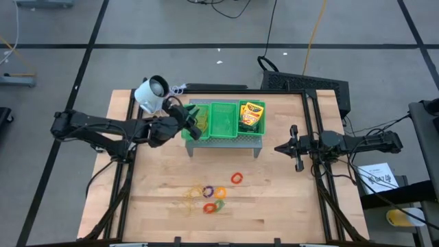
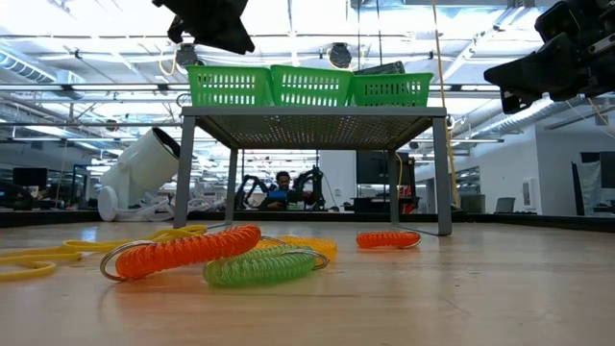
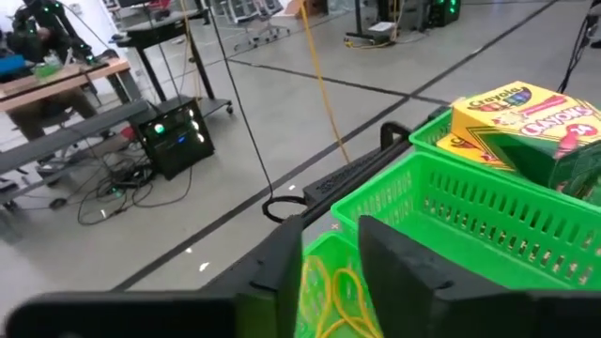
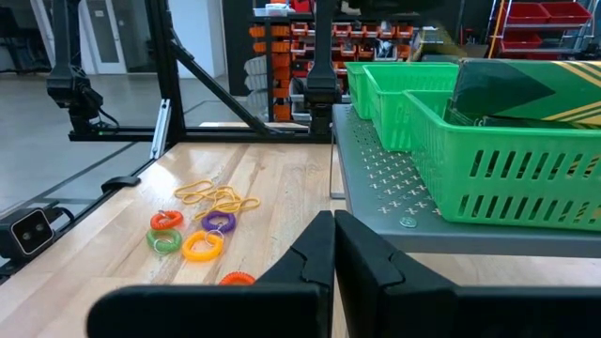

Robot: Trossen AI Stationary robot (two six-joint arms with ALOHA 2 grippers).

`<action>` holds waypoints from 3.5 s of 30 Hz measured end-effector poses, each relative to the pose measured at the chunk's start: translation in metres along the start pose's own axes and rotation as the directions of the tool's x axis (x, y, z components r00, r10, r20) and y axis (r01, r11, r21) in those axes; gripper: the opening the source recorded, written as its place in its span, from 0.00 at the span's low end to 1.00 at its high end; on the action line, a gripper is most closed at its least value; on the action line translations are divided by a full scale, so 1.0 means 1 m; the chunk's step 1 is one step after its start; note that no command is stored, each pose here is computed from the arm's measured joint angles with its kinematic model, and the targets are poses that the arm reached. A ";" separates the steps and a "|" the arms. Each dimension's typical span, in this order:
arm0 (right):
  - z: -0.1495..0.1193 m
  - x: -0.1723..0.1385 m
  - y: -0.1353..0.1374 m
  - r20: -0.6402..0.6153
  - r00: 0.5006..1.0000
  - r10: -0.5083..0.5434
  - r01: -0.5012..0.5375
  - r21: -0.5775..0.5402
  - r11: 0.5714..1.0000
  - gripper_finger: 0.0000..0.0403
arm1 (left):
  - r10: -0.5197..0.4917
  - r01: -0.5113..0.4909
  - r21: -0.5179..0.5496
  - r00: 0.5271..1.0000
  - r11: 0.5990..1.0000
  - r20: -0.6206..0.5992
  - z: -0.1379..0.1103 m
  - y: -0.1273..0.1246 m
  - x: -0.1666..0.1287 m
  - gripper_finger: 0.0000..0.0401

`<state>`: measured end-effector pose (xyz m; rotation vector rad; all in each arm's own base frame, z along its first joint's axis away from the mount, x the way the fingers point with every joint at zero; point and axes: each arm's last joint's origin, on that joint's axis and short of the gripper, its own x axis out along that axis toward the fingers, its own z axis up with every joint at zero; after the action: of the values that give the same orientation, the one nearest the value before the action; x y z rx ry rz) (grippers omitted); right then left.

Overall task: Pick & Place Office Desk Supplies
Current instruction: Put the yellow rubber band into the left green basket

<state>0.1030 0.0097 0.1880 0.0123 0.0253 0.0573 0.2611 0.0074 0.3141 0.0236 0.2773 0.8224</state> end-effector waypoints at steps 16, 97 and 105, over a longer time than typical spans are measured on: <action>0.000 0.000 0.000 0.000 1.000 0.000 0.000 0.000 1.000 0.00 | -0.271 0.269 0.032 0.959 0.963 0.088 0.020 0.007 -0.045 0.54; 0.000 0.000 0.000 0.000 1.000 0.000 0.000 0.000 1.000 0.00 | -0.514 0.850 0.059 0.370 0.523 -0.774 -0.173 -0.146 -0.045 0.54; 0.000 0.000 0.000 0.000 1.000 0.001 -0.001 0.000 1.000 0.00 | -0.518 0.851 0.068 0.379 0.521 -0.767 -0.173 -0.146 -0.044 0.53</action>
<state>0.1030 0.0098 0.1881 0.0123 0.0250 0.0578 0.2945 -0.1394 0.1394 0.0468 1.1132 -0.2107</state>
